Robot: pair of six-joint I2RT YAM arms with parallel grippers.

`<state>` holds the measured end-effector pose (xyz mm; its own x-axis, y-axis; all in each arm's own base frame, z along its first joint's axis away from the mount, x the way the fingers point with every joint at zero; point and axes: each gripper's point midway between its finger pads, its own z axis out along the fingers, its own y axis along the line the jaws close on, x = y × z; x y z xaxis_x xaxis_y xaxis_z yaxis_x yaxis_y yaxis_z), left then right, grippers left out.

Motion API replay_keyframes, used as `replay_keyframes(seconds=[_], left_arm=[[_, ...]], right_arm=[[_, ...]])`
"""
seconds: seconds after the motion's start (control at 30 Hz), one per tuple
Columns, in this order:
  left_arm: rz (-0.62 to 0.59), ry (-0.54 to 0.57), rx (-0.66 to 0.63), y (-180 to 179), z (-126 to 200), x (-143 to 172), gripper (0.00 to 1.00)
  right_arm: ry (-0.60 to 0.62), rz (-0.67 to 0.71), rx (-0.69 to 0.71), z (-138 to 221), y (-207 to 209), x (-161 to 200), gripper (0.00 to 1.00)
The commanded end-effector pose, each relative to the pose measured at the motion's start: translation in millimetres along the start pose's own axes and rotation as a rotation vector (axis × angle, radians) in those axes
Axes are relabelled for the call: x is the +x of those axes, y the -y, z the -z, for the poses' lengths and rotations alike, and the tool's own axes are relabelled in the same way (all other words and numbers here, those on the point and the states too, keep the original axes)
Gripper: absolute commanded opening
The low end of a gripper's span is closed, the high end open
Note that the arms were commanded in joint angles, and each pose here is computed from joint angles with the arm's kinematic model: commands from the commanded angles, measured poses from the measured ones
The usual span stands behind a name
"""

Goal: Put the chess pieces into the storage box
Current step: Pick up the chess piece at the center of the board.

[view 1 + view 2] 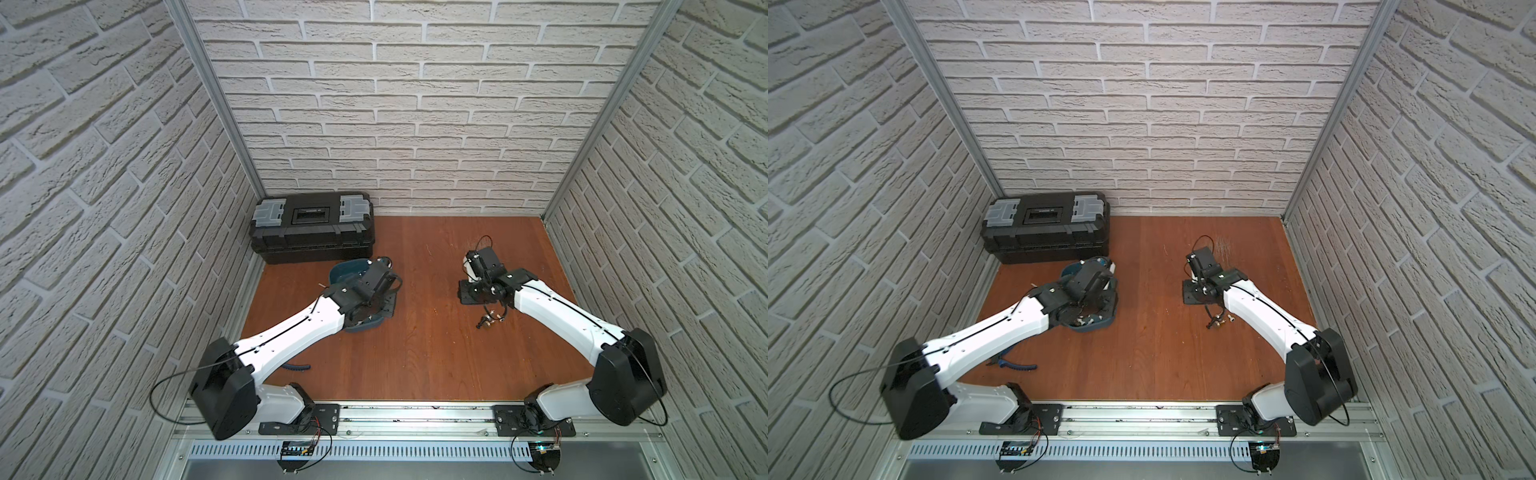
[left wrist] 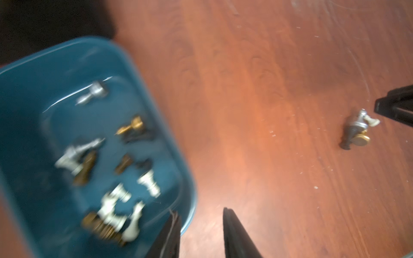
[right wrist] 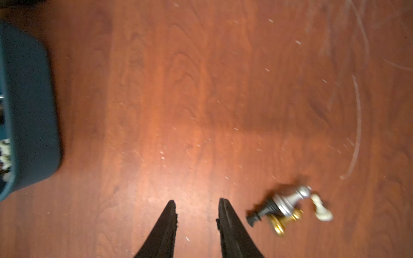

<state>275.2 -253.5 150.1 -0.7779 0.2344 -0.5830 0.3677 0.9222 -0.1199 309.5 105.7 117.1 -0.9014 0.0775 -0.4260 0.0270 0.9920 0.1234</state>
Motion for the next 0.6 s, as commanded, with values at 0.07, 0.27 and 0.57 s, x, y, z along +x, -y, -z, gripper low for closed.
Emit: replay_keyframes(seconds=[0.07, 0.27, 0.57], left_arm=[[-0.133, 0.006, 0.058, 56.1, -35.7, -26.9, 0.35], [-0.086, -0.072, 0.168, 98.1, -70.3, -26.4, 0.35], [-0.065, -0.128, 0.244, 128.5, -92.6, -17.3, 0.35]], right_arm=[[0.031, -0.156, 0.109, 6.5, 64.5, 10.0, 0.37], [-0.006, -0.289, 0.102, -12.8, 101.0, 16.7, 0.38], [-0.039, -0.371, -0.015, -34.2, 86.7, 14.4, 0.34]])
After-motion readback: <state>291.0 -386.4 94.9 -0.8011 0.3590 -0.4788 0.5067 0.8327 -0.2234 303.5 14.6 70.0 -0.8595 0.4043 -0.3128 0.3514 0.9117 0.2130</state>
